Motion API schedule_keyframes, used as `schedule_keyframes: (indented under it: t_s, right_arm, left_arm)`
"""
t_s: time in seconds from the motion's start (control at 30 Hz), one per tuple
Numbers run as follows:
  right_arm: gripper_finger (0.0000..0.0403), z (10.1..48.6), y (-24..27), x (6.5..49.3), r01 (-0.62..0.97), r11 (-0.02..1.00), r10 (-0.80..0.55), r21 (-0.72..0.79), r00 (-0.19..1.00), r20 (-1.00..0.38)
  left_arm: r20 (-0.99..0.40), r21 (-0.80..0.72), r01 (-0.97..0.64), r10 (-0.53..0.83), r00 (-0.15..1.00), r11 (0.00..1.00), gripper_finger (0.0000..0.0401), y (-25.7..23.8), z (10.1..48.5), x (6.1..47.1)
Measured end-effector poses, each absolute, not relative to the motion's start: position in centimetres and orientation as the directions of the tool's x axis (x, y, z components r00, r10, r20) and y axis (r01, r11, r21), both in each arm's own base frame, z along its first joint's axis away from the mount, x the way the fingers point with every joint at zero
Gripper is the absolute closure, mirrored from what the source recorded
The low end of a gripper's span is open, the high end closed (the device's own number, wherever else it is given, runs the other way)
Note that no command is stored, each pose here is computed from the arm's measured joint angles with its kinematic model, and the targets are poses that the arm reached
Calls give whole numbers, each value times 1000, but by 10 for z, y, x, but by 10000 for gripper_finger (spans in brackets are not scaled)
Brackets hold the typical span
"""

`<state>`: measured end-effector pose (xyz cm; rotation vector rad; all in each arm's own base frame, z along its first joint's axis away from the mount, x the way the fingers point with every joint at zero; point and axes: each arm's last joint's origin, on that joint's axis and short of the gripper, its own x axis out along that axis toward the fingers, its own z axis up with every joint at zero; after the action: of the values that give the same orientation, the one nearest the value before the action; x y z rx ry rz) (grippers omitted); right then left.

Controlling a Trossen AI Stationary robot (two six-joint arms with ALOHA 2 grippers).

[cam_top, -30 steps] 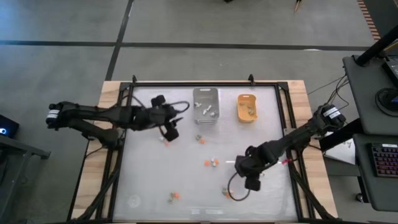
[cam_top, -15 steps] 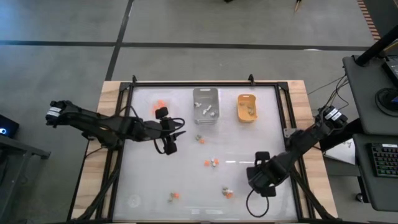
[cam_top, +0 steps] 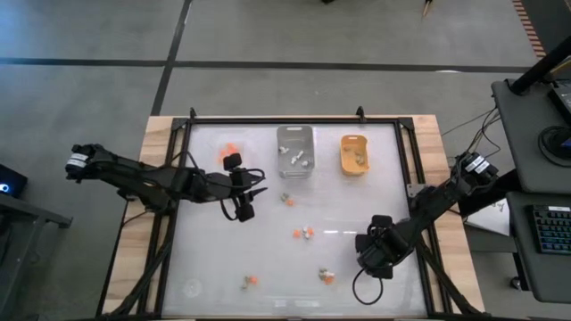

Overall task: Sort Halloween decoration
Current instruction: Put the white skeleton toy into the gray bin

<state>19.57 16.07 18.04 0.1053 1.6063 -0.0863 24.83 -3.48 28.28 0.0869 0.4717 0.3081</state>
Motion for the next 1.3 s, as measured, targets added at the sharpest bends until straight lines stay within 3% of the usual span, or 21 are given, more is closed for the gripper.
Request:
schedule_keyframes:
  t_s: [0.33,0.77,1.17,1.3]
  right_arm:
    - [247,164,156,186,155,988,9,-5,-83,-996]
    - [270,145,153,182,182,983,38,29,-48,-998]
    - [378,145,154,183,165,984,69,61,-46,-997]
    - [388,148,156,184,165,983,83,76,-39,-996]
  left_arm:
    - [-434,154,-272,312,845,950,280,-35,282,248]
    - [-437,156,-271,313,843,950,280,-35,282,249]
    - [-431,153,-274,313,846,950,280,-35,282,250]
    - [-430,153,-274,314,846,949,280,-35,282,250]
